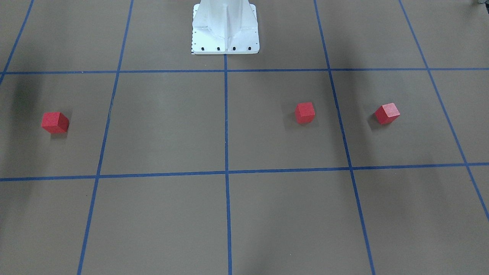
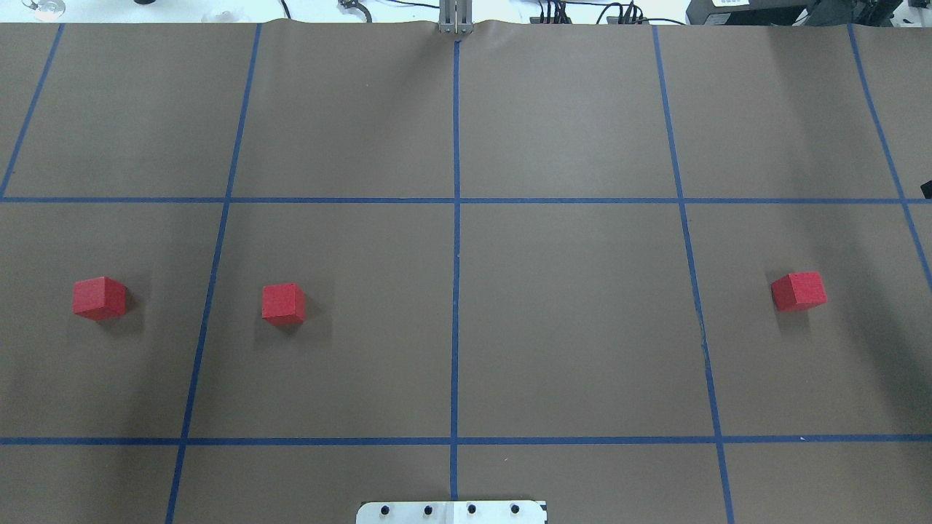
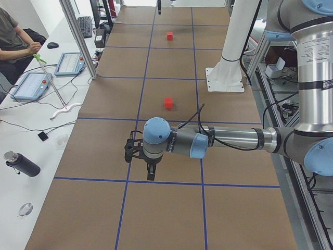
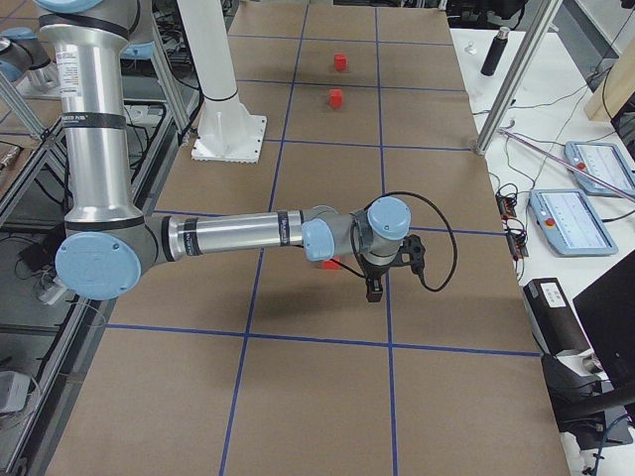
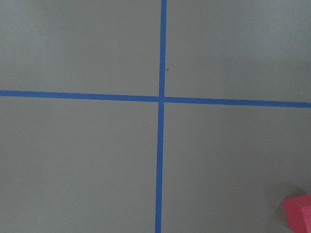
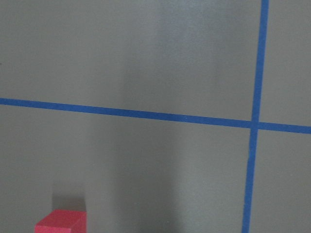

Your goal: Form red blocks into L shape at center

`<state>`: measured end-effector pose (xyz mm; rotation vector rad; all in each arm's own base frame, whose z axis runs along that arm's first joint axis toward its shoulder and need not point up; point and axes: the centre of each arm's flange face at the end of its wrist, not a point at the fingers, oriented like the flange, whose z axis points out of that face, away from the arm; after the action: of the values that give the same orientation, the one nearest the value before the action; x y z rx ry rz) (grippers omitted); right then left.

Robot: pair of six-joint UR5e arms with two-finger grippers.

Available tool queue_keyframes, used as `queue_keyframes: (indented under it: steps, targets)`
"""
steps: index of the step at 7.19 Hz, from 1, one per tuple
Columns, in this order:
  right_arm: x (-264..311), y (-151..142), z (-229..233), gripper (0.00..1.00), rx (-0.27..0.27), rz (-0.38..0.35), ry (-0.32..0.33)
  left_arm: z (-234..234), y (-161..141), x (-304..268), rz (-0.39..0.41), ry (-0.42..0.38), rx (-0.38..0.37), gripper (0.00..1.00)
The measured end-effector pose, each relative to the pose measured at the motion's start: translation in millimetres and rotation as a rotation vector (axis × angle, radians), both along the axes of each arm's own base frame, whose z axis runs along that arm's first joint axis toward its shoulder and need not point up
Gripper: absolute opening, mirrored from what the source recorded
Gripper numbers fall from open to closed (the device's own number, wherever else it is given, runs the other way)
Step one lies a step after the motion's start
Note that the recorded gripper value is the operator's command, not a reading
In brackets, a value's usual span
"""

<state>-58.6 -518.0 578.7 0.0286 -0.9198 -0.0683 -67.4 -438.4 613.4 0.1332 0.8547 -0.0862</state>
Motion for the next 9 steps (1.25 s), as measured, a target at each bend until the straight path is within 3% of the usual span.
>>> queue_keyframes:
  steps: [2,4,9]
  targets:
    - [-69,10,-15,0.99,-0.025,-0.019,-0.025,0,0,2,0.004,0.0,0.0,1.0]
    - [-127,25,-17,0.99,-0.017,-0.056,0.017,-1,-2,3,0.005,-0.002,0.005,1.0]
    - [-150,42,-5,0.99,-0.075,-0.058,0.052,-5,-4,3,0.007,-0.002,0.016,1.0]
